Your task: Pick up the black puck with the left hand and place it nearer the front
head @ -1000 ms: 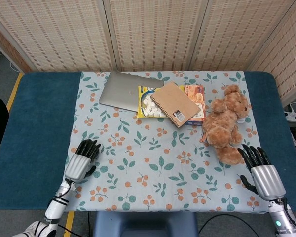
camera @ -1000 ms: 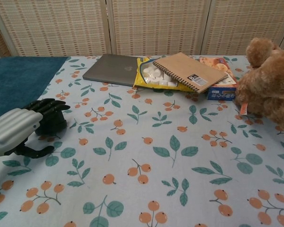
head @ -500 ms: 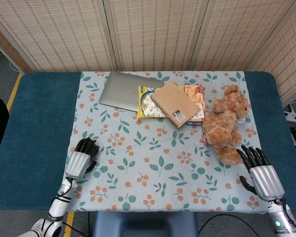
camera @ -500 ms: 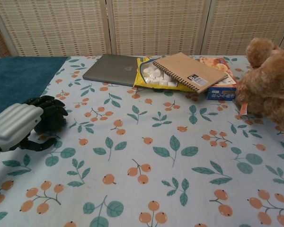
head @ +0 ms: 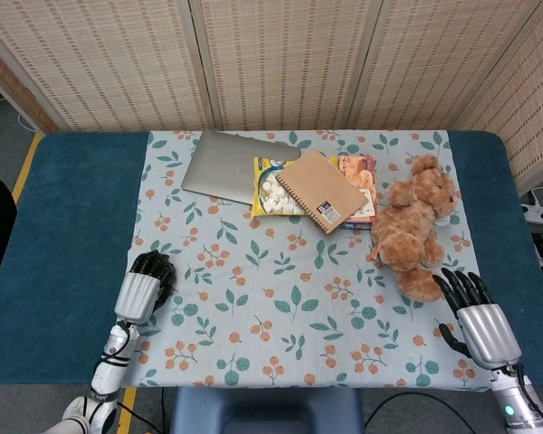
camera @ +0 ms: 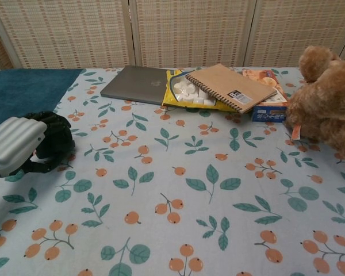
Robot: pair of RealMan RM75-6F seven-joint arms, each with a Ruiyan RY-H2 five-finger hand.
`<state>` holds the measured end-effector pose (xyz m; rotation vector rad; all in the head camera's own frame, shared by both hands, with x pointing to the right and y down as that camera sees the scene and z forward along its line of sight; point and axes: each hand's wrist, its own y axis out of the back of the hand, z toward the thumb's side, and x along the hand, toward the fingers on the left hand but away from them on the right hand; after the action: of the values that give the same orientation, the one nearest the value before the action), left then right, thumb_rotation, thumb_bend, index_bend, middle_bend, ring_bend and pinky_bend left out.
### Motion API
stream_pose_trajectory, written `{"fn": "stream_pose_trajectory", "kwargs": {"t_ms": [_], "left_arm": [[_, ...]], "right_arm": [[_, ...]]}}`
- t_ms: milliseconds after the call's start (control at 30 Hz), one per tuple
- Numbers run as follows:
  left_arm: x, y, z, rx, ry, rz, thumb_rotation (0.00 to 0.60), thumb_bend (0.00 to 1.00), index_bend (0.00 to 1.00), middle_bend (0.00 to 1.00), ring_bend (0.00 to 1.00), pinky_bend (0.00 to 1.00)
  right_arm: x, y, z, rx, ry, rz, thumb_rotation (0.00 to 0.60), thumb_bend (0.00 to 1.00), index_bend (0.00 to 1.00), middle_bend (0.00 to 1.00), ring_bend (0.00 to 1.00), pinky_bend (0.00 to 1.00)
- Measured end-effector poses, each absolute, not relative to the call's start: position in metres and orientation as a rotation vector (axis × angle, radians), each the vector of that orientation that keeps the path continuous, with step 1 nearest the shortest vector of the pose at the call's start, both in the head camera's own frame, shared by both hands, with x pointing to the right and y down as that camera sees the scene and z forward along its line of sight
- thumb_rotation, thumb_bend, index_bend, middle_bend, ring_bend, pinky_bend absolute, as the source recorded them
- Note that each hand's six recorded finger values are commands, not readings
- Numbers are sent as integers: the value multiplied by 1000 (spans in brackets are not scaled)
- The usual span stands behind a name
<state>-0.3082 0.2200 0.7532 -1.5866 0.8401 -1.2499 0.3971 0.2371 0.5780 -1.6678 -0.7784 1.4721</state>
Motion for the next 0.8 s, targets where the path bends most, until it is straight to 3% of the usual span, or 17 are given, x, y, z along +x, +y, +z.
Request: {"fn": "stream_pose_trajectory", "kwargs": {"t_ms": [133, 367, 600, 800], "left_arm": [[-310, 223, 759, -1595, 792, -1267, 600, 501, 413, 540, 452, 489], [-312, 221, 757, -1563, 778, -1271, 600, 522, 435, 606, 556, 631], [-319, 212, 752, -1498, 824, -1293, 600, 741, 562, 744, 718, 803], [-326, 203, 746, -1559, 1044, -1284, 600, 814, 627, 809, 780, 871]], "right_arm": [[396, 237, 579, -1671, -774, 1471, 600, 286, 0, 0, 0, 0], [396, 237, 580, -1674, -770, 1473, 600, 286, 0, 0, 0, 0], [395, 238, 580, -1678, -765, 1473, 600, 286, 0, 0, 0, 0], [395, 239, 579, -1679, -767, 1470, 600, 285, 0, 0, 0, 0]]}}
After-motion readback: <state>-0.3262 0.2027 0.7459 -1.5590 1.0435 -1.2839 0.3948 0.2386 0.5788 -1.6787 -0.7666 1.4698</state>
